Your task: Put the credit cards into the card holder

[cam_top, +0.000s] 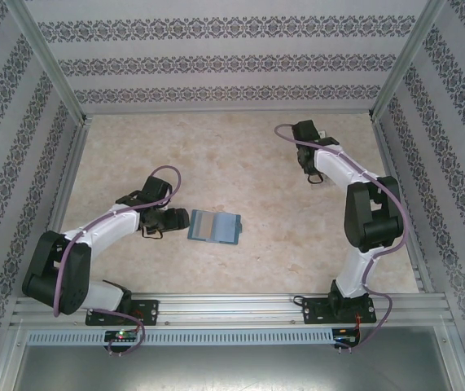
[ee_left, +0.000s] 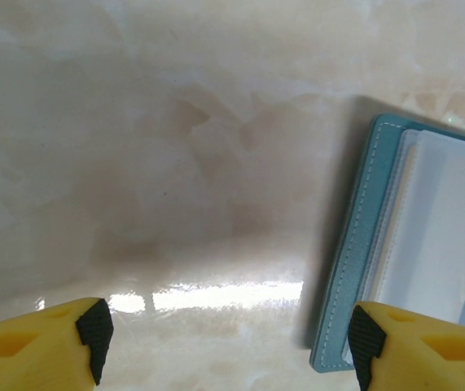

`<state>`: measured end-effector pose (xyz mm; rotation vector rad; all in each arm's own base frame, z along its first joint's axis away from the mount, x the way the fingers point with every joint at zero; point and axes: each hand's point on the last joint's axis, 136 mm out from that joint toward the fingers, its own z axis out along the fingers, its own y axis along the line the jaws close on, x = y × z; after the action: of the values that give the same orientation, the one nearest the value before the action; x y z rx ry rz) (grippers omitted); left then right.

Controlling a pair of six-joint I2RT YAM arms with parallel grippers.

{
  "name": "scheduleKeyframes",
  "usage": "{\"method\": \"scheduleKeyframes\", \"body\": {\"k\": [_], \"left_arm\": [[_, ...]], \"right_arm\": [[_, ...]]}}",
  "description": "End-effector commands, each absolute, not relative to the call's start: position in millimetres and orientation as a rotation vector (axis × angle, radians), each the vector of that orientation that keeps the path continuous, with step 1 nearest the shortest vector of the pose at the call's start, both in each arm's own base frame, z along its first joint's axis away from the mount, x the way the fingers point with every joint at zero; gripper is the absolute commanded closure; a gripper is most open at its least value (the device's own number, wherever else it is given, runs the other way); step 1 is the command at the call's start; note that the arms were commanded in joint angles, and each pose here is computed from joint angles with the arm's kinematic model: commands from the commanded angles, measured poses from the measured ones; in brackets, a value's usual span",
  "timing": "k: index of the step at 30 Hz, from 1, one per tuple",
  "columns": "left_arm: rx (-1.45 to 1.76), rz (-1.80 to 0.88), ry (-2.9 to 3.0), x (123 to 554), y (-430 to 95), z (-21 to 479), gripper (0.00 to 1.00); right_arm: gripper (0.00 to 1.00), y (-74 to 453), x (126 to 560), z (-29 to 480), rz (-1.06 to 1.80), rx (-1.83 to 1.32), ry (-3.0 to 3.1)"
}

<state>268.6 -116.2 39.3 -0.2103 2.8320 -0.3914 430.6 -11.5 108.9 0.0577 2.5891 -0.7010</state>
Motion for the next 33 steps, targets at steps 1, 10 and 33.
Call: {"method": "scheduleKeyframes", "body": {"k": [1,10,33], "left_arm": [[-0.162,-0.428,2.839,270.2,-125.3,40.6,0.22],[-0.151,-0.389,2.852,268.5,-120.5,38.8,0.22],[-0.171,-0.409,2.804,270.0,-120.4,55.2,0.21]], "right_arm": [[0.69,-13.5,428.7,106.9,-0.722,0.048,2.598],[0.93,-6.1,425.7,98.8,-0.609,0.078,2.642],[1.0,4.5,417.3,155.9,-0.096,0.265,2.485]]}}
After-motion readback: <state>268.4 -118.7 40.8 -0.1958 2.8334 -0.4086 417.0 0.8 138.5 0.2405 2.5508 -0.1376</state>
